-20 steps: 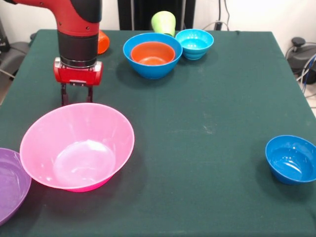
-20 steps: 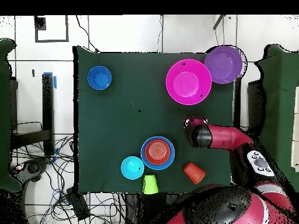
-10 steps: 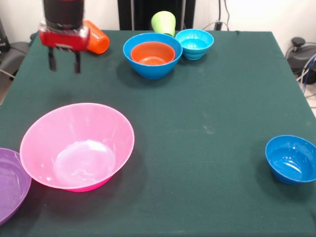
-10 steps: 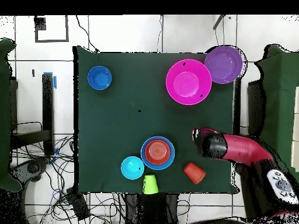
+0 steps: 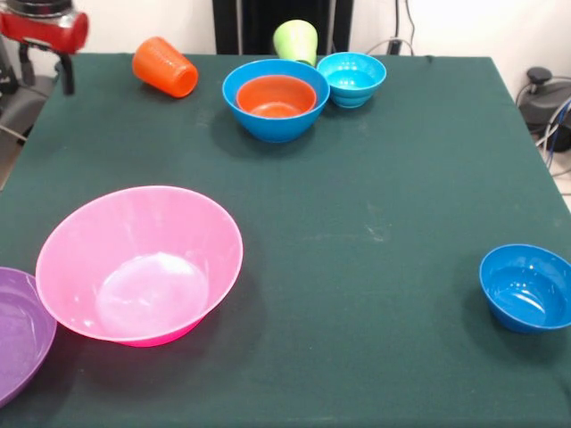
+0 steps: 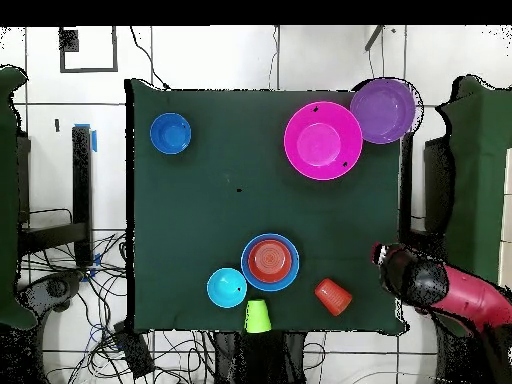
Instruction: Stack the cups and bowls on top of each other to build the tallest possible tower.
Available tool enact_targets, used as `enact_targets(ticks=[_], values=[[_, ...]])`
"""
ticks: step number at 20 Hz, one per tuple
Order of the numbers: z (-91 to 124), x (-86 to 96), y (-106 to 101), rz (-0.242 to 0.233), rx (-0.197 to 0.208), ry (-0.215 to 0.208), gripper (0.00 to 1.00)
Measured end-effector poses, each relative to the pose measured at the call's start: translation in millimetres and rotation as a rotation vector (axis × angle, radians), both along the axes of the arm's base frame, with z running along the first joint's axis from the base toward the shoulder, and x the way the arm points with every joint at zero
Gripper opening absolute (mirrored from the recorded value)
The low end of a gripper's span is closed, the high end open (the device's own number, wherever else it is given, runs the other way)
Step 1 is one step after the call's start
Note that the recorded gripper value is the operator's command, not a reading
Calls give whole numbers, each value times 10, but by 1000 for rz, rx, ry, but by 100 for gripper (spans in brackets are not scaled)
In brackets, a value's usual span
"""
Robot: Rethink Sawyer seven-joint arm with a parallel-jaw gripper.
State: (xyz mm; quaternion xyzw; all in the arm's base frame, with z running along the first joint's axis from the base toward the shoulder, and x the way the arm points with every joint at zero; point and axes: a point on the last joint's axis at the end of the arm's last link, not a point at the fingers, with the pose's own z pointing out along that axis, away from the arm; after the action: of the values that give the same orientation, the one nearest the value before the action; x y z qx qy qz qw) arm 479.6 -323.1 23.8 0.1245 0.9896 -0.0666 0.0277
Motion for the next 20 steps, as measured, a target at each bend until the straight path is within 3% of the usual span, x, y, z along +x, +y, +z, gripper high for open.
enact_targets(ticks=[2, 6, 13, 16, 20], values=[[-6, -110, -132, -23, -1, 3, 100], [-20, -177, -191, -20, -4, 5, 100], [-69, -81, -114, -4, 22, 7, 100], [-86, 31, -32, 11, 47, 46, 100], [-8, 287, 24, 27, 77, 152, 100]])
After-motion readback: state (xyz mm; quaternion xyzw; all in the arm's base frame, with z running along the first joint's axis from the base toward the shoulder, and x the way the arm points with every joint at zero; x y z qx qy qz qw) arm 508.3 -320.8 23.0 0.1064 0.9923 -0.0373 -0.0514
